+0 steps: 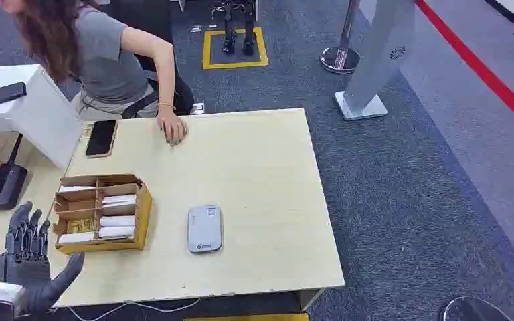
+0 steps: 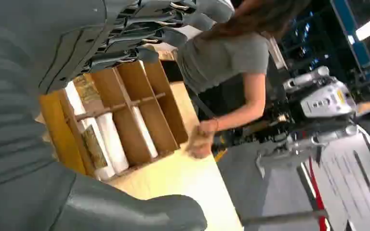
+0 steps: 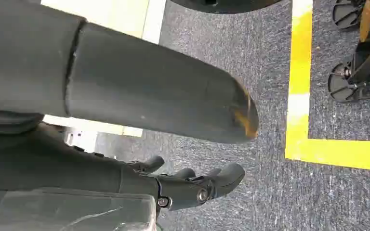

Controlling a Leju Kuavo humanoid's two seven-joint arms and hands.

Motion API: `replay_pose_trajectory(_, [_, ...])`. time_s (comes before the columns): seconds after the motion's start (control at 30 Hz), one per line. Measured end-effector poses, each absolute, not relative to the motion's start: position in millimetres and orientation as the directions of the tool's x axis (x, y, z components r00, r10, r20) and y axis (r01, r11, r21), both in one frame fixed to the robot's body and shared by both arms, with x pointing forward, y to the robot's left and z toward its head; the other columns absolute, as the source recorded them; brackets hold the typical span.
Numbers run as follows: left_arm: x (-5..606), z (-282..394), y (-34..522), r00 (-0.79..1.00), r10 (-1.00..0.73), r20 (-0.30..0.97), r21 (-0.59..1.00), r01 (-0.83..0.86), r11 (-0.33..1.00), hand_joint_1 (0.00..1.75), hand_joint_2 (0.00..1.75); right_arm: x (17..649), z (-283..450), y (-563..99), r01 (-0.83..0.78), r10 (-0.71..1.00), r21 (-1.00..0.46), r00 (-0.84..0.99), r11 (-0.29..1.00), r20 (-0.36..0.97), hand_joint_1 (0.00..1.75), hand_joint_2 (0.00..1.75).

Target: Pass the card to the sensor for recognition and then transmit it.

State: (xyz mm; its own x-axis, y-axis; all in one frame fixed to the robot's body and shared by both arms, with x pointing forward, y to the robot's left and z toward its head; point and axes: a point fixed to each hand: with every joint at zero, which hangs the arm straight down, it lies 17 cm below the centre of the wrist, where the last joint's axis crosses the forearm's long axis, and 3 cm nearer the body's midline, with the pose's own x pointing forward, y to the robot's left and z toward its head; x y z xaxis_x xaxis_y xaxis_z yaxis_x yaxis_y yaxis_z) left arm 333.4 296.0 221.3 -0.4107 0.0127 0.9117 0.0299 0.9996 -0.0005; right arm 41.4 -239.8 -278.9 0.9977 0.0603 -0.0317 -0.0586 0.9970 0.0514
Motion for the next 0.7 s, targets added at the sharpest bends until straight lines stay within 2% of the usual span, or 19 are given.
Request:
replay_pose_trajectory(0.5, [348, 210, 317, -0.385, -0.042, 0.922, 0.011, -0.083, 0.996, 0.0, 1.75, 37, -279, -241, -0.093, 0.096, 0.046, 0.994, 0.995, -0.049, 0.0, 0.0])
replay_pose_trajectory(0.7, [374, 208, 342, -0.374, -0.095, 0.923, 0.037, -0.159, 0.987, 0.0, 1.75, 38, -279, -242, -0.138, 0.14, 0.043, 0.989, 0.99, -0.043, 0.0, 0.0])
